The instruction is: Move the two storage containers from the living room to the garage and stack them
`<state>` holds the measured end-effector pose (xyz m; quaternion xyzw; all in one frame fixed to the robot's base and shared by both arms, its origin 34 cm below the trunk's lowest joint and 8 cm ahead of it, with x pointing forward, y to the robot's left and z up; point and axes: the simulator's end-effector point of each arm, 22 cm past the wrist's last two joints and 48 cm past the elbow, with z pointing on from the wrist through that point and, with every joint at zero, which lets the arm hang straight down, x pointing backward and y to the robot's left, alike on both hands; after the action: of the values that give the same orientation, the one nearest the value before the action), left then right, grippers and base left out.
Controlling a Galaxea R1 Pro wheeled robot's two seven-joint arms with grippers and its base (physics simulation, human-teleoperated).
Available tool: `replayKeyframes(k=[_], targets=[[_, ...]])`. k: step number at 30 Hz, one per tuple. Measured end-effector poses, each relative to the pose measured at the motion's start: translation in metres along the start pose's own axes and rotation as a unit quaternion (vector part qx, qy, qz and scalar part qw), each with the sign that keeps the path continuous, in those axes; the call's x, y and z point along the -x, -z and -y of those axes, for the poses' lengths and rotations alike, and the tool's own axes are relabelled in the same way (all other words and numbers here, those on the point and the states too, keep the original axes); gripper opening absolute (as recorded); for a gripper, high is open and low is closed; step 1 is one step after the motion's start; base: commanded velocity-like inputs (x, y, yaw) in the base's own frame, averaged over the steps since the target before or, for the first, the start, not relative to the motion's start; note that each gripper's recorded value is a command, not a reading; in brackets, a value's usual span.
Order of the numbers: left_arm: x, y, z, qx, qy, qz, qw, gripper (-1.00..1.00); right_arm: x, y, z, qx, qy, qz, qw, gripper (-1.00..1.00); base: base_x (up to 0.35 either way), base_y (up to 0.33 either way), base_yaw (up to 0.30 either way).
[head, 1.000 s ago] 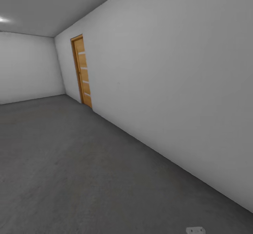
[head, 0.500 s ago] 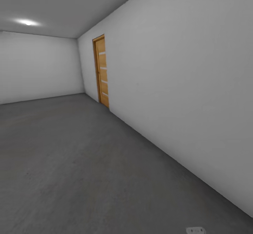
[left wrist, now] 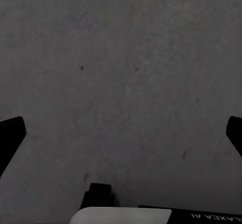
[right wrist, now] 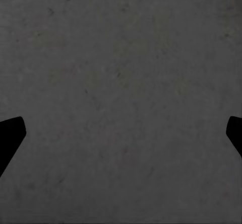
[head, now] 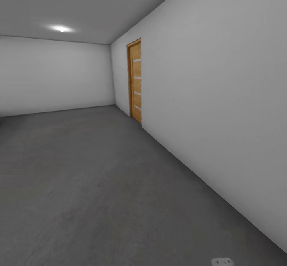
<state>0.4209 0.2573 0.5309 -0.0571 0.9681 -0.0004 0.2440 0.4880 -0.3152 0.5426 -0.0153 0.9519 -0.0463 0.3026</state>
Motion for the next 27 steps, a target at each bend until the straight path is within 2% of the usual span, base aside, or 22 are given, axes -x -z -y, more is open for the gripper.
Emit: replayKeyframes(k=[9,27], targets=[[0.0001,0.0,-0.0073,0.006,0.011,0.001,0.9999,1.0,0.0001,0.0,0.0,0.0,0.0,0.0,1.0,1.0,0.321,0.0,0.297],[0.0002,0.0,-0.0087,0.007,0.011,0.001,0.9999,1.0,0.0001,0.0,0.0004,0.0,-0.001,0.0,1.0,1.0,0.321,0.0,0.297]])
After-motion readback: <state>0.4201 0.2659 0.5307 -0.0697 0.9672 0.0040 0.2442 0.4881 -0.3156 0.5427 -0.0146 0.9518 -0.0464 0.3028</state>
